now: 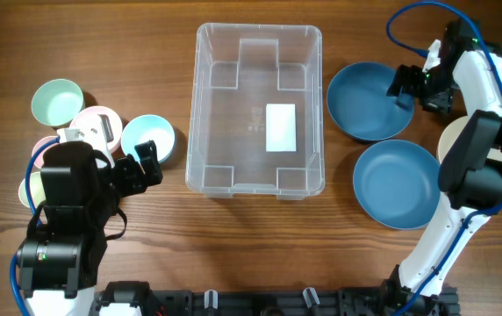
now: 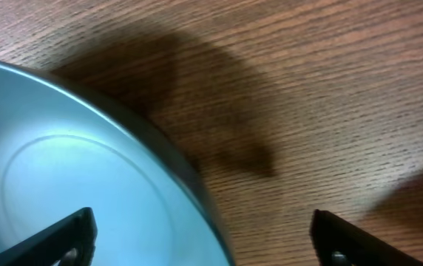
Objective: Pack container
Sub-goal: 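Grasp the rim of the far dark teal plate with the right gripper, then carry the teal plate into the clear bin and release it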
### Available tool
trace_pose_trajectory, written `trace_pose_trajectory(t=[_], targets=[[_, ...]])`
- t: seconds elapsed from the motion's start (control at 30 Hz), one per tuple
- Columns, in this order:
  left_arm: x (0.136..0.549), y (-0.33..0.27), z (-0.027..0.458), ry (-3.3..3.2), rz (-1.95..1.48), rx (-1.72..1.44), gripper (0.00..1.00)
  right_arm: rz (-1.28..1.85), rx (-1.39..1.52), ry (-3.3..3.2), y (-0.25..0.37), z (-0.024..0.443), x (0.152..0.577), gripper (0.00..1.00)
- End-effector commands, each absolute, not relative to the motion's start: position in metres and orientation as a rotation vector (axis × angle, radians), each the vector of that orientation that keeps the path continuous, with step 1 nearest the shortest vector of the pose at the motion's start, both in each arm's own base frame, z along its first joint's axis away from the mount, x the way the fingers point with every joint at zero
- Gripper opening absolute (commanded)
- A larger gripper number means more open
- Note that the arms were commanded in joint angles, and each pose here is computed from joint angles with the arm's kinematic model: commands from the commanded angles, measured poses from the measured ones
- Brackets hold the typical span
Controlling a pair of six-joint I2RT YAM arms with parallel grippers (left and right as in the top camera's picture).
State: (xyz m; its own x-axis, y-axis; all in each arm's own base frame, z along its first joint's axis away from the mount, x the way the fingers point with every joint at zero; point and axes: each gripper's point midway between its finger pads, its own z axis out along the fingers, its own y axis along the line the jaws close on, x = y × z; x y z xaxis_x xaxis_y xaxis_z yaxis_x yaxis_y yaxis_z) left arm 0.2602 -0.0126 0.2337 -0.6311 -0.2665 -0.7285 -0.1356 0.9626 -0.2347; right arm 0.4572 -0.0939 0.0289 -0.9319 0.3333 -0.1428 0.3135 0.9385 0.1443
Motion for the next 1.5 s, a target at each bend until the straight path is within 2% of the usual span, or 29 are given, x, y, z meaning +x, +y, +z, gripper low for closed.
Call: trace_pose_trajectory(t=[0.0, 0.07, 0.23, 0.27, 0.4, 0.5, 0.57, 0.7, 0.97, 1.03, 1.1, 1.2, 1.23, 1.3, 1.37, 1.47], targets=[[0.261, -0.015, 0.244, 2.234, -0.215, -0.270, 1.00, 0.161, 0.473, 2.949, -0.093, 0.021, 0.456, 0.73], [0.261, -0.015, 0.244, 2.234, -0.215, -0.270, 1.00, 0.161, 0.475, 2.948, -0.093, 0.021, 0.456, 0.57], [0.261, -0.015, 0.244, 2.234, -0.215, -0.270, 1.00, 0.161, 0.484, 2.948, -0.093, 0.021, 0.455, 0.47], [0.261, -0.015, 0.244, 2.234, -0.215, -0.270, 1.00, 0.161, 0.484, 2.947, -0.093, 0.021, 0.456, 0.41], [0.261, -0.015, 0.244, 2.234, -0.215, -0.270, 1.00, 0.060, 0.527, 2.949, -0.104, 0.020, 0.453, 0.29], [0.261, -0.015, 0.244, 2.234, -0.215, -0.270, 1.00, 0.045, 0.526, 2.947, -0.106, 0.020, 0.453, 0.22], [0.261, -0.015, 0.244, 2.234, -0.215, -0.270, 1.00, 0.045, 0.525, 2.943, -0.106, 0.020, 0.454, 0.13], [0.261, -0.015, 0.244, 2.234, -0.215, -0.270, 1.00, 0.045, 0.525, 2.941, -0.107, 0.020, 0.455, 0.05], [0.262, -0.015, 0.245, 2.230, -0.216, -0.269, 1.00, 0.063, 0.522, 2.933, -0.105, 0.023, 0.457, 0.04], [0.263, -0.015, 0.246, 2.223, -0.217, -0.268, 1.00, 0.084, 0.516, 2.914, -0.103, 0.040, 0.461, 0.04], [0.263, -0.015, 0.246, 2.222, -0.217, -0.268, 1.00, 0.111, 0.492, 2.830, -0.101, 0.079, 0.469, 0.04], [0.263, -0.015, 0.246, 2.223, -0.217, -0.268, 1.00, 0.092, 0.433, 2.640, -0.097, 0.165, 0.473, 0.04], [0.263, -0.015, 0.246, 2.223, -0.217, -0.268, 1.00, 0.083, 0.393, 2.539, -0.089, 0.211, 0.469, 0.04], [0.263, -0.015, 0.246, 2.223, -0.217, -0.268, 1.00, 0.083, 0.339, 2.443, -0.075, 0.256, 0.461, 0.04], [0.263, -0.015, 0.246, 2.223, -0.217, -0.268, 1.00, 0.115, 0.272, 2.345, -0.045, 0.300, 0.451, 0.04], [0.263, -0.015, 0.246, 2.223, -0.217, -0.268, 1.00, 0.210, 0.073, 2.337, 0.033, 0.314, 0.445, 0.04]])
